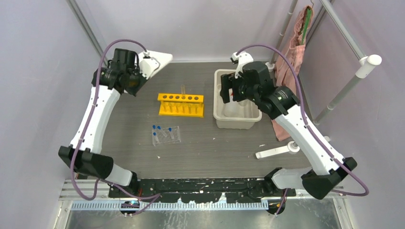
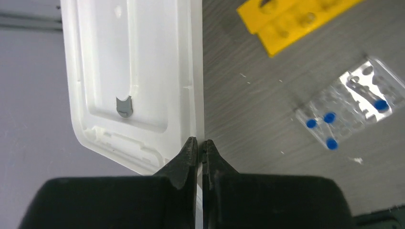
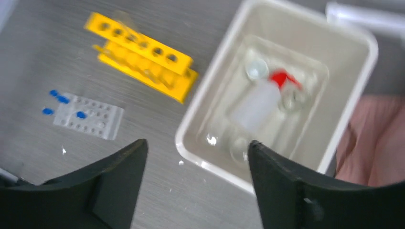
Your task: Organize the chemistry lab equipment
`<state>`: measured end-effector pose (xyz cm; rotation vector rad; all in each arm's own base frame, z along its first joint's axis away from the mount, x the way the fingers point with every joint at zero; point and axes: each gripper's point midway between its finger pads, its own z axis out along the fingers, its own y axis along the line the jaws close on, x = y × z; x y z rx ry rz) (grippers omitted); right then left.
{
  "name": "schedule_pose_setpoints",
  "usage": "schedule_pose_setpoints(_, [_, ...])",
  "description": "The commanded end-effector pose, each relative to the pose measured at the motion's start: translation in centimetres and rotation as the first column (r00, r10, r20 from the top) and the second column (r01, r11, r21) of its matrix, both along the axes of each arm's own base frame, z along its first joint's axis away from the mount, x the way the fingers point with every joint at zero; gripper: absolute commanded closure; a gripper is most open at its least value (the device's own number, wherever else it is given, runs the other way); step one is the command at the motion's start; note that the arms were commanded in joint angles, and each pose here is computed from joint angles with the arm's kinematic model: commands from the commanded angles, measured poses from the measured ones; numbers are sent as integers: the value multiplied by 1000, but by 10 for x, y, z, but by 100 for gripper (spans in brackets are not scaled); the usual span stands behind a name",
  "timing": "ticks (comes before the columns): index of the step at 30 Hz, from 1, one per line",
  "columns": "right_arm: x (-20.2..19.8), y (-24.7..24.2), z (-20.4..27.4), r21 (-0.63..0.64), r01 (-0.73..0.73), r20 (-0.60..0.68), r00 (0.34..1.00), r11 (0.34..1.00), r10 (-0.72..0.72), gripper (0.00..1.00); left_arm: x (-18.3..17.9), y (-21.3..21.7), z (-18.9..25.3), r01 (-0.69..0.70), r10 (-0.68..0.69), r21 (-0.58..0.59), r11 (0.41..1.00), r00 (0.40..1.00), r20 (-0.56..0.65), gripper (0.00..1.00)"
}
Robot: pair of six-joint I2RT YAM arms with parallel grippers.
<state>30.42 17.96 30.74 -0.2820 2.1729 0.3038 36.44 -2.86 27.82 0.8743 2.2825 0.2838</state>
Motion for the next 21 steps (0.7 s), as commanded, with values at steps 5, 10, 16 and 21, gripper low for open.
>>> schedule_pose_setpoints(5, [-25,81,92,-366,-478,471,645,799,601,2,-95,-48,71,304,-307,66,950,951,41,100])
schedule_pose_setpoints(10, [-42,120,77,-587,-516,469,412,624,781,0,-124,-59,83,383,-385,59,922,923,21,100])
schedule_pose_setpoints(16, [-30,146,66,-699,-436,476,308,567,824,0,-148,-72,86,479,-480,30,877,877,16,100])
schedule_pose_setpoints(21, [-23,167,51,-779,-383,422,265,497,867,0,-155,-78,82,504,-504,20,863,864,1,100])
